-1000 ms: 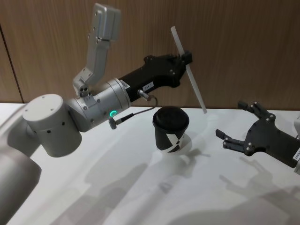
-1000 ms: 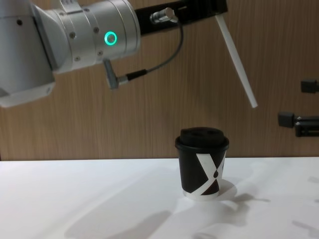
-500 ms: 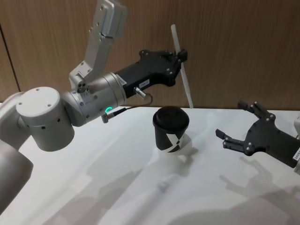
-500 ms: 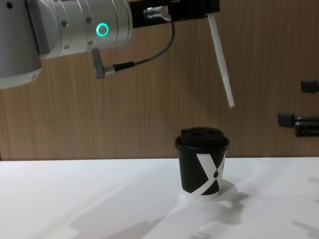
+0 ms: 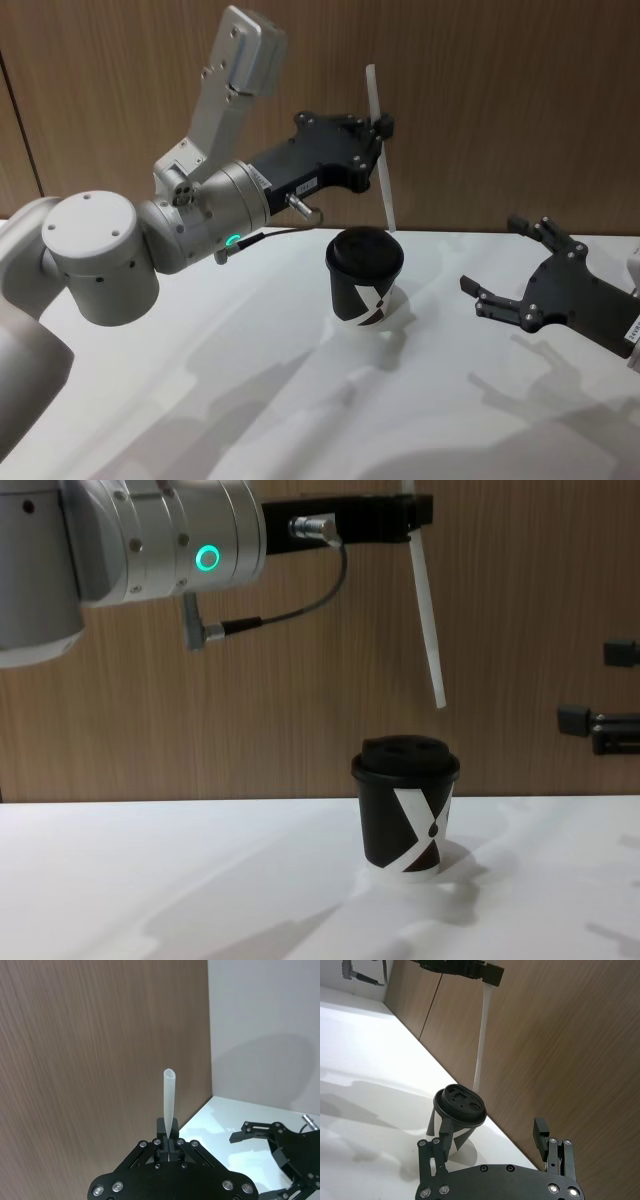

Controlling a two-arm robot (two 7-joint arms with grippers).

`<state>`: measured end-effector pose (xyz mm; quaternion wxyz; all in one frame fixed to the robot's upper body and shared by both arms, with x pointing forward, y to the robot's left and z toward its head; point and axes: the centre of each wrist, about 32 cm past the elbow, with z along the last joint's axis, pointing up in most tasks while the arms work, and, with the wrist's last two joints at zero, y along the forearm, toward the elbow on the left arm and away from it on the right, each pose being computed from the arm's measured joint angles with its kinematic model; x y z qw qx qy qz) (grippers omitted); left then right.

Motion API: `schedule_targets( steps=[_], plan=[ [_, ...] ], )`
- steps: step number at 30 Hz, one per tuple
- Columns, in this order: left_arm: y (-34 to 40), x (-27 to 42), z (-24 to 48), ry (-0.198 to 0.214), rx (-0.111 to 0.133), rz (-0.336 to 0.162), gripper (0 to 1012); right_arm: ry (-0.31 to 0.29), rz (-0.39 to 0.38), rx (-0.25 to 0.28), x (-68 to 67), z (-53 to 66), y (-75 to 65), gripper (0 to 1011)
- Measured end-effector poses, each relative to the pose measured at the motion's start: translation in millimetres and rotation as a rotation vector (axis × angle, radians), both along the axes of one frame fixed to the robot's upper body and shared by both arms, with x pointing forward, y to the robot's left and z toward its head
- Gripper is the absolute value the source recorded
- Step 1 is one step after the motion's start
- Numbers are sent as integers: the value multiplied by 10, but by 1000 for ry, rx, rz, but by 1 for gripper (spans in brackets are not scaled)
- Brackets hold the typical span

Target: Pick up the straw with one hand, pass it to the other hand, and insert it into the cup.

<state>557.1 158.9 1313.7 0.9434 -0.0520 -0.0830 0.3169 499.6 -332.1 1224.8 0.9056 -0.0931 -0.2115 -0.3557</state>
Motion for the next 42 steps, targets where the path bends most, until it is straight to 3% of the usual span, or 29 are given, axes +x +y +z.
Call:
schedule_targets(
  steps=[22, 42],
  plan=[
    [-41, 62, -135, -5, 43, 39, 7, 0, 0, 0, 0, 0, 0, 1001],
    [-86, 148, -215, 12, 54, 50, 7, 0, 0, 0, 0, 0, 0, 1001]
  ],
)
